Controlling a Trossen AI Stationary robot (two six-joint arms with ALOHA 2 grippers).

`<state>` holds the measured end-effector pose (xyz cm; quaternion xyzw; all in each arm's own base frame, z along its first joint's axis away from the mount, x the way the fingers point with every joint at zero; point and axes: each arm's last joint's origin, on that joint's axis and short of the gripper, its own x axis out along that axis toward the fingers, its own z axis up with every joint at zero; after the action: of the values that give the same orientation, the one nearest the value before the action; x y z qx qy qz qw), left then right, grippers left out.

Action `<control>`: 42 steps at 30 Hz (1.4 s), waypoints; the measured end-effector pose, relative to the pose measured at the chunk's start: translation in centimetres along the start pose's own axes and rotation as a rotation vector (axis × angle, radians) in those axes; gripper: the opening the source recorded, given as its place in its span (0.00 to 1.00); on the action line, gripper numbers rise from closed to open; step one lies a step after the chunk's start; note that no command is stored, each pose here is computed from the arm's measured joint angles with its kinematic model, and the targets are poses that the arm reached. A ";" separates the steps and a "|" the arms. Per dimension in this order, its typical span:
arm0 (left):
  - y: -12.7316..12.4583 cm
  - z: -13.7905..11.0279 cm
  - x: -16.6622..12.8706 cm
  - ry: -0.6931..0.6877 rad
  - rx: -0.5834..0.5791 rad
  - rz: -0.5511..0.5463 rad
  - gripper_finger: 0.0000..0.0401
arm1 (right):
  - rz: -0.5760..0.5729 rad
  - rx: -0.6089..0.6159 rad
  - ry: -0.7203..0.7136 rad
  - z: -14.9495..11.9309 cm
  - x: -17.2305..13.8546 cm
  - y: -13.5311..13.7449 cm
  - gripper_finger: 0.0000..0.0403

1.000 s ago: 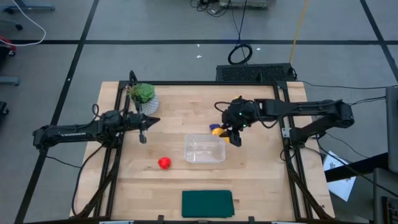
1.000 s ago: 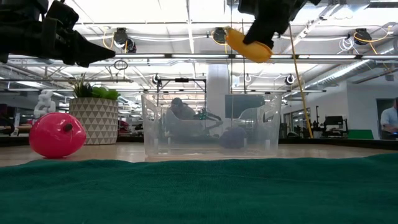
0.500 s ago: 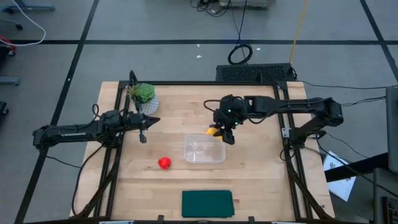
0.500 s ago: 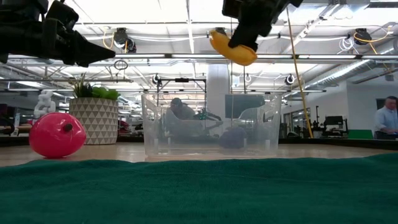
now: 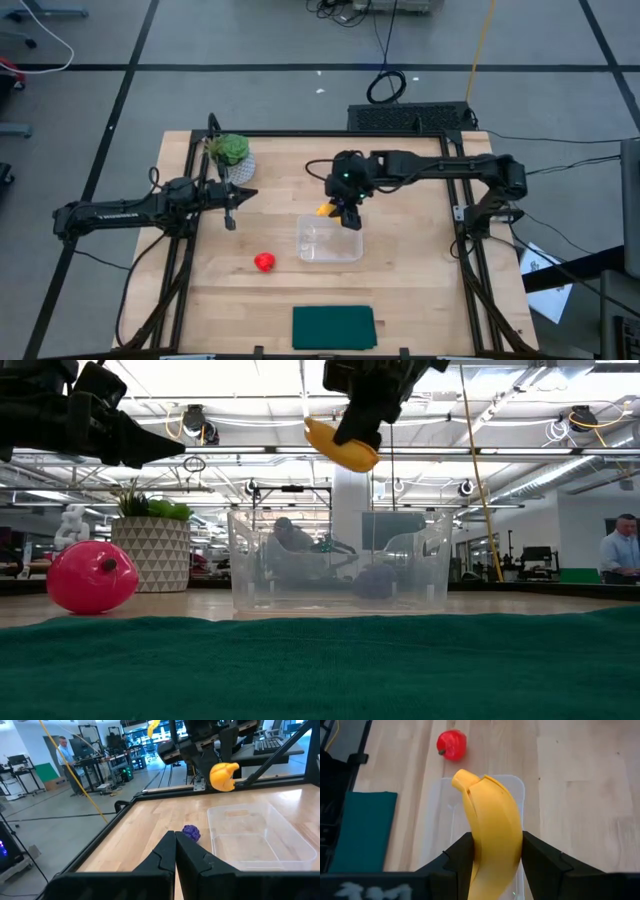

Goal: Pick and placing Produce into tupperware
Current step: Put the banana into the transparent bin

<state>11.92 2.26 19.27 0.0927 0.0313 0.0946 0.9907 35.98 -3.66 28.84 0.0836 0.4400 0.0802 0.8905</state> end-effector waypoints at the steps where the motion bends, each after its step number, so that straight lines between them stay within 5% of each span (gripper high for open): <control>1: 0.0 0.0 0.0 0.001 0.000 0.000 0.01 | 0.000 -0.004 0.007 0.1 0.3 -0.1 0.34; 42: 0.0 -0.1 0.0 0.006 0.003 -0.002 0.01 | 0.005 -0.044 0.238 -1.8 3.0 -1.5 0.34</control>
<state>11.92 2.25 19.20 0.0940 0.0345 0.0940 0.9905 36.45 -4.38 25.15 0.0548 0.5404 0.1013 0.8335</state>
